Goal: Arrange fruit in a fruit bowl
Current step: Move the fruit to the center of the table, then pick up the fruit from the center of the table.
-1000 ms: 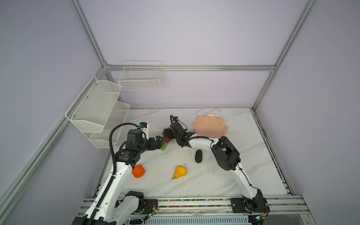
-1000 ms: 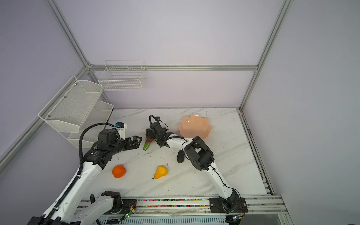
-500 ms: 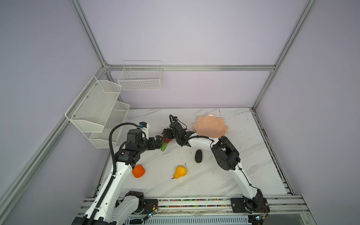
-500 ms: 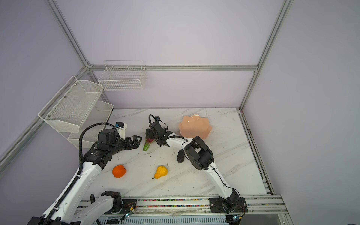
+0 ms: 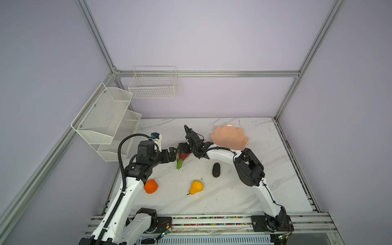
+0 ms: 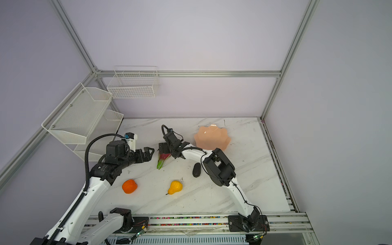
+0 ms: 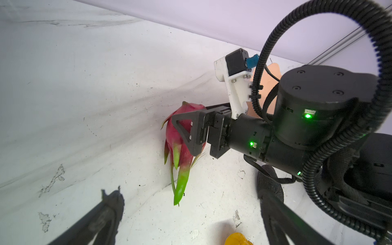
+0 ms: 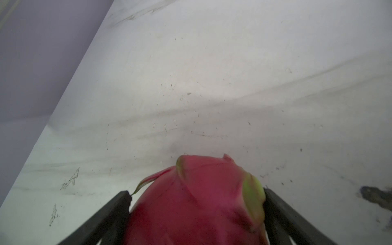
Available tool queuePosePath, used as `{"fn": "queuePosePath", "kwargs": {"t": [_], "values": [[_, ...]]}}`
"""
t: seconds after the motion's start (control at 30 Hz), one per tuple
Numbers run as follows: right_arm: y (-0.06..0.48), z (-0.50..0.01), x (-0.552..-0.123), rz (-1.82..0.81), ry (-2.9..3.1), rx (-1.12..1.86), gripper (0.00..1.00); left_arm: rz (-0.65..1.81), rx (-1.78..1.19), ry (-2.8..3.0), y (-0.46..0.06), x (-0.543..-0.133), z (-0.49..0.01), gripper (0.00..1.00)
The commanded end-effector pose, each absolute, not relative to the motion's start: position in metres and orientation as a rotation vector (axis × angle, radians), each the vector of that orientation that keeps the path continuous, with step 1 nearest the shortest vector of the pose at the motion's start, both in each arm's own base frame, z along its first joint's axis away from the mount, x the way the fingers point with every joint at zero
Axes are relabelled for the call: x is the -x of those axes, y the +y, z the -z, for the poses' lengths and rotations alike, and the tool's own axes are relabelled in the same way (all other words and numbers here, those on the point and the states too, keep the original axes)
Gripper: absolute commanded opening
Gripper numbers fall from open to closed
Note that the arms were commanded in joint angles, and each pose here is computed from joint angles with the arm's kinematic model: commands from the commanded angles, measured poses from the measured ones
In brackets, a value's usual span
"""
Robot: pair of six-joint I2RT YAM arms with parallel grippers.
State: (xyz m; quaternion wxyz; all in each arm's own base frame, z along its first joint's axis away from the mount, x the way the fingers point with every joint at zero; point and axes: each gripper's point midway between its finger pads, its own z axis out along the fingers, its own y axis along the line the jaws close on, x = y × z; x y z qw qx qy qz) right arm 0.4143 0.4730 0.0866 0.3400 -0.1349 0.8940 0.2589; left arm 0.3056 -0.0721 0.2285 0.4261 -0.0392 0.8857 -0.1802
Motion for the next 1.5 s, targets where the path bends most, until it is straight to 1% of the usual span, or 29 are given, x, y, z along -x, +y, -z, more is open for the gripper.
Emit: {"fn": "queuePosePath", "kwargs": {"t": [0.0, 0.13, 0.33, 0.53, 0.63, 0.83, 0.9, 1.13, 1.33, 1.47], "values": [[0.451, -0.091, -0.402, -0.563, 2.374, 0.375, 0.97, 0.503, 0.081, 2.136, -0.079, -0.310, -0.251, 1.00], [0.448, -0.106, -0.403, -0.557, 2.336, 0.391, 0.97, 0.516, 0.076, 2.133, -0.081, -0.312, -0.252, 1.00], [0.443, -0.098, -0.398, -0.540, 2.372, 0.406, 0.97, 0.512, 0.079, 2.133, -0.080, -0.310, -0.250, 1.00], [0.433, -0.124, -0.398, -0.527, 2.327, 0.383, 0.97, 0.521, 0.080, 2.130, -0.081, -0.311, -0.250, 1.00], [0.431, -0.132, -0.391, -0.567, 2.316, 0.381, 0.97, 0.527, 0.079, 2.133, -0.082, -0.311, -0.249, 1.00], [0.423, -0.121, -0.374, -0.684, 2.374, 0.234, 0.97, 0.523, 0.072, 2.128, -0.081, -0.310, -0.249, 1.00], [0.425, -0.119, -0.368, -0.758, 2.371, 0.186, 0.97, 0.522, 0.068, 2.128, -0.081, -0.310, -0.248, 1.00], [0.446, -0.121, -0.362, -0.868, 2.359, 0.094, 0.97, 0.515, 0.057, 2.123, -0.081, -0.308, -0.248, 1.00], [0.459, -0.101, -0.364, -0.866, 2.401, 0.091, 0.97, 0.486, 0.045, 2.119, -0.078, -0.303, -0.246, 1.00], [0.455, -0.085, -0.368, -0.786, 2.432, 0.068, 0.97, 0.479, 0.031, 2.119, -0.078, -0.303, -0.248, 1.00]]}}
